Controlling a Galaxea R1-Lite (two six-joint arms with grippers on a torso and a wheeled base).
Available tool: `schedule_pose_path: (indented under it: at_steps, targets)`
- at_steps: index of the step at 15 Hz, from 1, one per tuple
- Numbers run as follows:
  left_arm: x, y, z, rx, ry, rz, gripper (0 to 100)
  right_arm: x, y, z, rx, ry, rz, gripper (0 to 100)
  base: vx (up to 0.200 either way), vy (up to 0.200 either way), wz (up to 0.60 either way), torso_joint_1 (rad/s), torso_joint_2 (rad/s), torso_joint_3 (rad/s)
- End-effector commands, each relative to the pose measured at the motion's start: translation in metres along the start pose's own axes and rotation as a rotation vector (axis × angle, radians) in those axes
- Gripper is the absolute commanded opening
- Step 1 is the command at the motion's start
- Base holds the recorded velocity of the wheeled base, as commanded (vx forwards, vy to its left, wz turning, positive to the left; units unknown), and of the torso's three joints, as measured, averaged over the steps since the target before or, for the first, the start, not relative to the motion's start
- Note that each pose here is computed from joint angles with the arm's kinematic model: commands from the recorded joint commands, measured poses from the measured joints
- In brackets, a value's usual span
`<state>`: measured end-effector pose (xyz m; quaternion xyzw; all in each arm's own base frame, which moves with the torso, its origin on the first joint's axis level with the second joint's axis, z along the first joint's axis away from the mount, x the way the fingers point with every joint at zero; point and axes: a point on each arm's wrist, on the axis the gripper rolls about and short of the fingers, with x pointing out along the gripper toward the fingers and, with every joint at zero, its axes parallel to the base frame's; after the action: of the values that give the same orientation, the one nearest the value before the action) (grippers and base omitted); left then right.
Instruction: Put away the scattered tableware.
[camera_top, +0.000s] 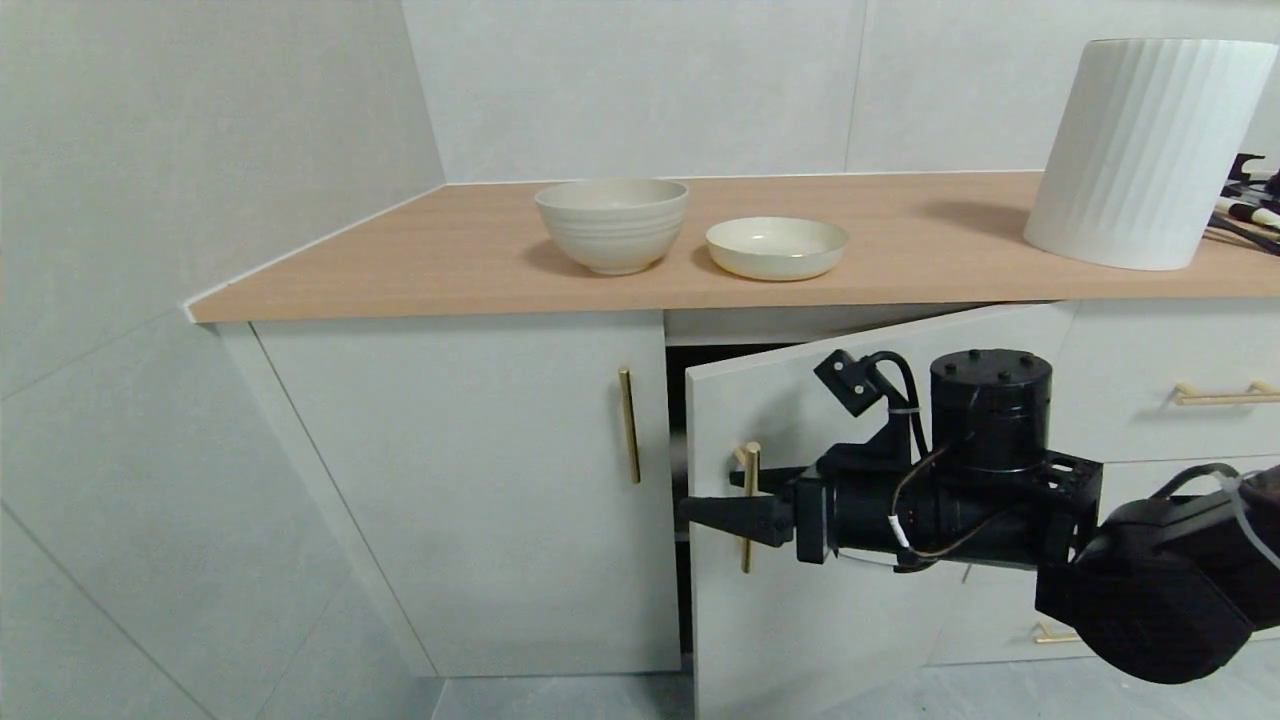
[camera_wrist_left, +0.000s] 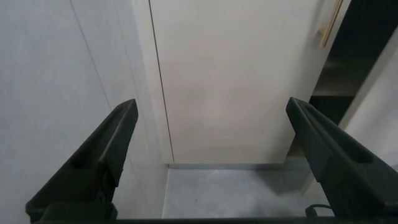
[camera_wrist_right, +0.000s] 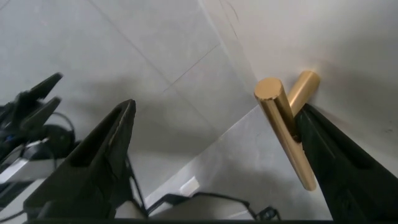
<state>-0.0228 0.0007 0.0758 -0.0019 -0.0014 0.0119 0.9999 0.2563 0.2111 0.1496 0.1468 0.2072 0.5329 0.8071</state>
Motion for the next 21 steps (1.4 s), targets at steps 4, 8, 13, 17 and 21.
schedule_pose_path:
  at_steps: [4,8,13,17,21]
  targets:
    - [0.000,0.000,0.000,0.001,0.001,0.001,100,-0.019,0.012,-0.008,-0.007,0.029,0.087,100,0.000,0.000,0.00,0.000,0.00,0.000]
    - [0.000,0.000,0.000,0.001,0.000,0.001,100,-0.019,0.012,-0.007,-0.011,0.025,0.089,100,0.000,0.000,0.00,0.000,0.00,0.000]
    - [0.000,0.000,0.000,0.030,-0.002,-0.001,100,-0.019,0.011,-0.008,-0.009,0.026,0.085,100,0.000,0.000,0.00,0.000,0.00,0.000]
    - [-0.011,-0.002,0.056,0.064,-0.090,-0.126,100,-0.018,0.010,-0.009,-0.006,0.031,0.083,100,0.000,0.000,0.00,0.000,0.00,0.000]
    - [0.031,-0.011,0.151,0.048,0.058,-0.432,100,-0.018,0.010,-0.008,-0.008,0.029,0.084,100,0.000,0.000,0.00,0.000,0.00,0.000]
